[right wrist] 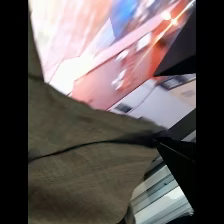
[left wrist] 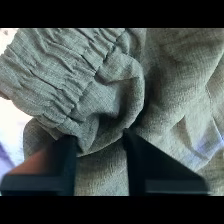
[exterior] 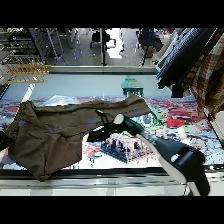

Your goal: Fold the clothes and pants, and hang the long-sleeved shirts on hangers.

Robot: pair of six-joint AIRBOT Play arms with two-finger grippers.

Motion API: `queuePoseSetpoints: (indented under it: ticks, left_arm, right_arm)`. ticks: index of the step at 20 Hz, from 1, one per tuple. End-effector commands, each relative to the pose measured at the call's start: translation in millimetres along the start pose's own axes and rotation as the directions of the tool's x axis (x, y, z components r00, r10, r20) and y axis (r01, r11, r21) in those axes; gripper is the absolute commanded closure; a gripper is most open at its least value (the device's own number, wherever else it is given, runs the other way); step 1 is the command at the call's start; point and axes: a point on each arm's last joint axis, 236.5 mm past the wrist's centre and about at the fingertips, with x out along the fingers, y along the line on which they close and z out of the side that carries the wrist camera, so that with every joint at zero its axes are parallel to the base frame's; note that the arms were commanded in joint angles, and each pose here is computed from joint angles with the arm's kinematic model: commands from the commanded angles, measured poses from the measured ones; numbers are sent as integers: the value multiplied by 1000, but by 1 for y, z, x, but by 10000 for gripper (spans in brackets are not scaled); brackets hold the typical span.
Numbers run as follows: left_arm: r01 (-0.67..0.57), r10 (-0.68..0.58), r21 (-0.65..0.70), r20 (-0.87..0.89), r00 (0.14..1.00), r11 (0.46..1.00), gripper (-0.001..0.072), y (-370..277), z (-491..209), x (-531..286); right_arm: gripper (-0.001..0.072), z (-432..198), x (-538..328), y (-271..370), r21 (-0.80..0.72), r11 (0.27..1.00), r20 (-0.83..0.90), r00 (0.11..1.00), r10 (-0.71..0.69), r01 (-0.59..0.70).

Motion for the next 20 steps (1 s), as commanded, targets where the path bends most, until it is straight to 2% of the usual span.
queuePoseSetpoints:
  ticks: [1, 2, 3, 4, 5, 6, 8, 10, 11, 12, 14, 15, 16, 17, 18, 19, 20]
  left_arm:
    - [4, -4, -7, -1, 1000, 1000, 501, 1, 0, 4]
    - [1, -1, -8, 5, 1000, 1000, 505, 2, 2, 4]
    - [-2, 3, -8, 15, 1000, 1000, 550, 3, 4, 4]
    - [-4, 4, -8, 21, 1000, 1000, 668, 3, 6, 4]
    - [-4, 4, -8, 26, 1000, 1000, 694, 3, 7, 4]
    - [-2, 2, -8, 28, 1000, 1000, 694, 3, 7, 4]
    - [-2, 3, -5, 32, 999, 1000, 694, 1, 8, 1]
    - [4, -4, 2, 46, 999, 1000, 694, -4, 10, -6]
    - [13, -14, 6, 62, 998, 1000, 695, -8, 12, -11]
    - [18, -19, 12, 82, 996, 1000, 695, -13, 15, -17]
    - [14, -18, 36, 121, 993, 999, 694, -21, 23, -33]
    - [9, -16, 52, 145, 989, 999, 694, -26, 28, -43]
    - [1, -16, 86, 167, 986, 996, 695, -30, 32, -51]
    - [-13, -11, 124, 187, 982, 992, 695, -33, 36, -59]
    - [-30, -2, 156, 201, 980, 987, 695, -33, 38, -63]
    - [-45, 9, 177, 199, 980, 983, 695, -31, 37, -64]
    - [-59, 20, 204, 187, 982, 977, 695, -28, 35, -62]
  right_arm:
    - [288, 8, 40, -5, 30, 998, -32, 998, -52, 53]
    - [288, 11, 43, -8, 38, 997, -41, 997, -60, 62]
    - [290, 13, 45, -7, 42, 997, -47, 997, -56, 58]
    - [317, 16, 46, -7, 40, 998, -42, 998, -54, 55]
    - [318, 18, 48, -7, 53, 997, -41, 998, -52, 54]
    - [318, 18, 51, -8, 59, 997, -44, 998, -52, 54]
    - [378, 13, 59, -8, 65, 996, -57, 997, -50, 53]
    - [401, 15, 64, -6, 71, 996, -43, 998, -42, 45]
    - [526, 19, 65, -2, 58, 997, -28, 999, -39, 40]
    - [617, 22, 65, 4, 32, 999, -15, 1000, -23, 24]
    - [693, 27, 58, 21, -64, 998, -16, 1000, 5, -6]
    - [695, 25, 43, 15, -127, 990, -48, 997, -58, 52]
    - [695, 21, 19, -6, -181, 966, -79, 976, -203, 186]
    - [696, 18, -23, -38, -223, 892, -85, 904, -419, 393]
    - [696, 19, -88, -69, -246, 743, -59, 755, -653, 623]
    - [696, 22, -162, -78, -243, 575, -6, 592, -806, 781]
    - [695, 20, -222, -66, -222, 473, 47, 494, -868, 853]
